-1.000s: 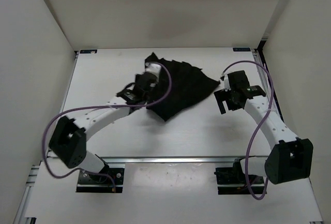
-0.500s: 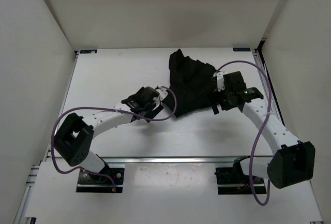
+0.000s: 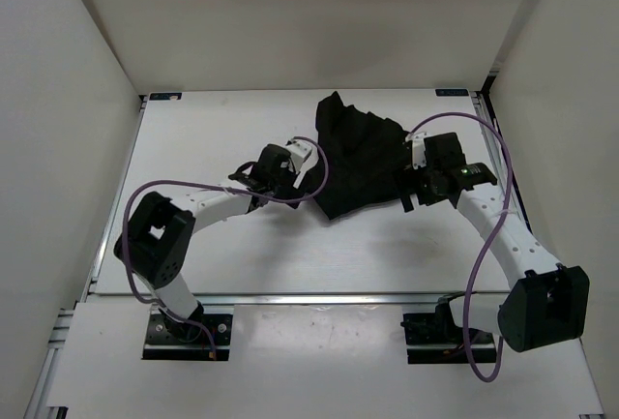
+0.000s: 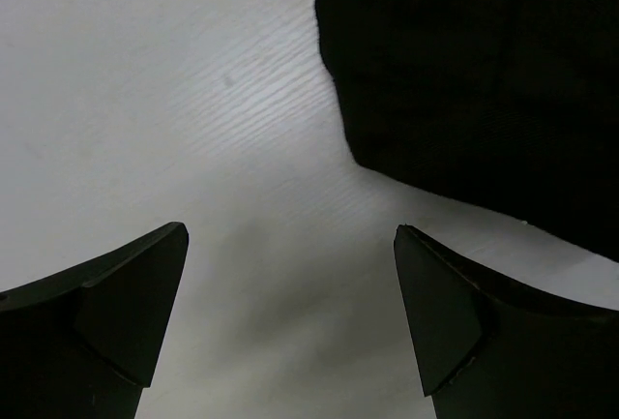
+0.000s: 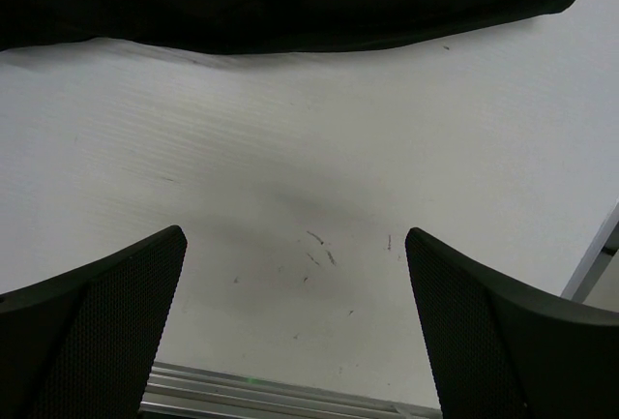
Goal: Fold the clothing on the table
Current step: Flatten the skirt out
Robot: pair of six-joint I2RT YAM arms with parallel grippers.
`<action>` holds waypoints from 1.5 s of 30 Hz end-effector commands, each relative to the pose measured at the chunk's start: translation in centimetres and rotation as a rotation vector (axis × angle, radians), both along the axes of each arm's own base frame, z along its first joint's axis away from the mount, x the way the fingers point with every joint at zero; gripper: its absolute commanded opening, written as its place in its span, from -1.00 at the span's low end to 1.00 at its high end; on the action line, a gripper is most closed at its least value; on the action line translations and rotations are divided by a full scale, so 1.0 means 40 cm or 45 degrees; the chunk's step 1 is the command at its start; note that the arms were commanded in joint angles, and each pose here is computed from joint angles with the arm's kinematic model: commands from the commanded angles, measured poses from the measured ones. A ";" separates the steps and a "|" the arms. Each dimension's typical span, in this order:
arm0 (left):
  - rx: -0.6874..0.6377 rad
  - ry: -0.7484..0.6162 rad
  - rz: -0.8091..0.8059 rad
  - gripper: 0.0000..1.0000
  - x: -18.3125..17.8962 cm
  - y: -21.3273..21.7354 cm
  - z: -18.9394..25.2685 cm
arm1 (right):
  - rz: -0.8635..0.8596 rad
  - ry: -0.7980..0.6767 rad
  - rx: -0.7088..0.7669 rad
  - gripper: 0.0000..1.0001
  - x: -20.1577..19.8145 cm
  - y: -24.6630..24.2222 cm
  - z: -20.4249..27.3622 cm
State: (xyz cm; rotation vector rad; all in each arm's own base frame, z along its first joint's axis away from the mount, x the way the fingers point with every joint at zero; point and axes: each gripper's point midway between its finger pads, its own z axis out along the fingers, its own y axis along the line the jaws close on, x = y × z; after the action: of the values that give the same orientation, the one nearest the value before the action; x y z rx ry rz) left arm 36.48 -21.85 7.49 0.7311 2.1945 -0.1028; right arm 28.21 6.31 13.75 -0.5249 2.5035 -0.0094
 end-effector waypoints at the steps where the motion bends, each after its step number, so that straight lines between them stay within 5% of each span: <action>1: -0.286 0.049 -0.028 0.98 -0.009 -0.092 0.011 | -0.027 -0.041 -0.035 0.98 0.001 -0.025 0.031; 16: -0.488 0.073 0.011 0.97 0.045 -0.177 -0.011 | -0.103 -0.066 -0.109 0.98 -0.013 -0.076 0.045; 18: -0.525 0.085 0.017 0.74 0.057 -0.198 -0.015 | -0.093 -0.072 -0.123 0.98 -0.013 -0.075 0.049; 19: -0.554 0.101 0.030 0.28 0.059 -0.208 -0.018 | -0.091 -0.073 -0.130 0.98 -0.015 -0.077 0.052; 20: -0.594 0.118 0.050 -0.54 0.065 -0.214 -0.016 | -0.090 -0.089 -0.130 1.00 -0.009 -0.077 0.056; 21: -0.617 0.106 0.069 -0.96 0.078 -0.217 -0.001 | -0.083 -0.069 -0.137 0.99 -0.013 -0.076 0.042; 36: -0.704 -0.297 -0.149 -1.00 0.125 -0.508 0.593 | 0.201 -0.165 0.333 0.93 0.061 0.116 0.143; 45: -0.593 -0.550 -0.074 -1.00 0.094 -0.571 0.818 | 0.336 -0.237 0.691 0.98 0.131 0.198 0.339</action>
State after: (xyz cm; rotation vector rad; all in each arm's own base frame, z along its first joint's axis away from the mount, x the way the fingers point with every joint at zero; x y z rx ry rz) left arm 41.37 -46.12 37.42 0.5032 1.6759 -0.5849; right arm 33.35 10.85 22.80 -0.4744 2.2590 0.4925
